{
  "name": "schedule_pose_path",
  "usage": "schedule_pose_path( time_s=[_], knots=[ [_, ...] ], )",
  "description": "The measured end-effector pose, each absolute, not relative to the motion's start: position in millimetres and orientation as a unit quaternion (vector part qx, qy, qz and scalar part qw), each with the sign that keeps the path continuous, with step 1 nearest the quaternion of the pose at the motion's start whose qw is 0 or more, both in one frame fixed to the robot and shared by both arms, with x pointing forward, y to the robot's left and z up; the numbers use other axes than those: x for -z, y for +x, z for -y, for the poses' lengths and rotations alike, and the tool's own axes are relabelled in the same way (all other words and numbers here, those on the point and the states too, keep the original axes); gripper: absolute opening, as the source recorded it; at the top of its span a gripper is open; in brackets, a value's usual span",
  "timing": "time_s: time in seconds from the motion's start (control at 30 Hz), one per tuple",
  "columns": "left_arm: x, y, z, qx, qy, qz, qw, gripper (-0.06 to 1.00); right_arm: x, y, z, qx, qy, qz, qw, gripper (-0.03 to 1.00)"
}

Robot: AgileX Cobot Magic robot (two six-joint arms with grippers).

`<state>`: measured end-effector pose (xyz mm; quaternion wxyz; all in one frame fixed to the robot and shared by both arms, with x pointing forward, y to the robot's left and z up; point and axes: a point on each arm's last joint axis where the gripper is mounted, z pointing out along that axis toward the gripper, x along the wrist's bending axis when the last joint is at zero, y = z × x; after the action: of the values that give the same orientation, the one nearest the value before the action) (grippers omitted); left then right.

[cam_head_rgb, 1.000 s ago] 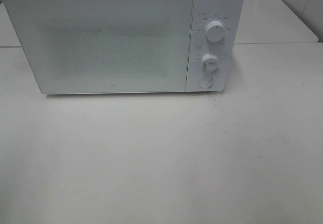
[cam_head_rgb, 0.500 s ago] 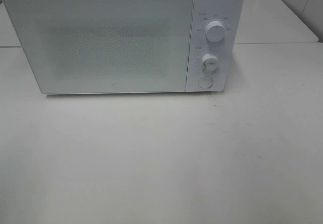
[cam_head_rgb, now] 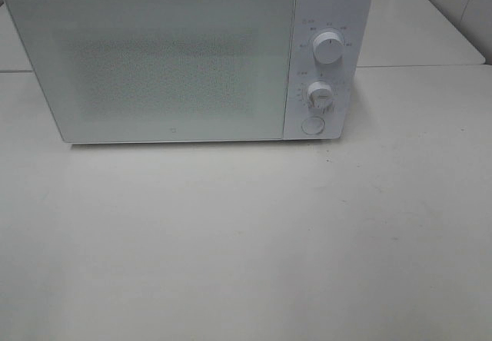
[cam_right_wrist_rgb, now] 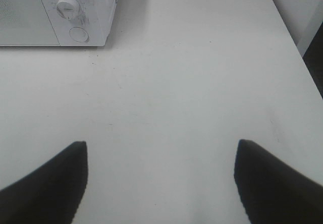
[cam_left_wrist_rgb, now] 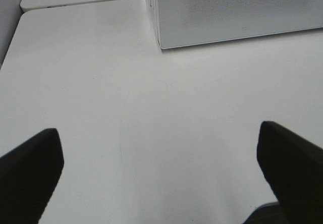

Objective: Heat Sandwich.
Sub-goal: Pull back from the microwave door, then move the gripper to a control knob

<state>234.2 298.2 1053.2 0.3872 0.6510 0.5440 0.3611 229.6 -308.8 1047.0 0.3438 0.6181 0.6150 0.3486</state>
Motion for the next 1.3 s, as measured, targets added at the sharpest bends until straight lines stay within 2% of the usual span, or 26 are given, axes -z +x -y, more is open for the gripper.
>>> schedule_pose_path(
  time_s=[1.3],
  knots=[
    [-1053.2, 234.0, -298.2, -0.361, 0.651, -0.544, 0.388, 0.99, -1047.0, 229.6, 308.8, -0.349, 0.618, -0.615, 0.344, 0.77]
  ],
)
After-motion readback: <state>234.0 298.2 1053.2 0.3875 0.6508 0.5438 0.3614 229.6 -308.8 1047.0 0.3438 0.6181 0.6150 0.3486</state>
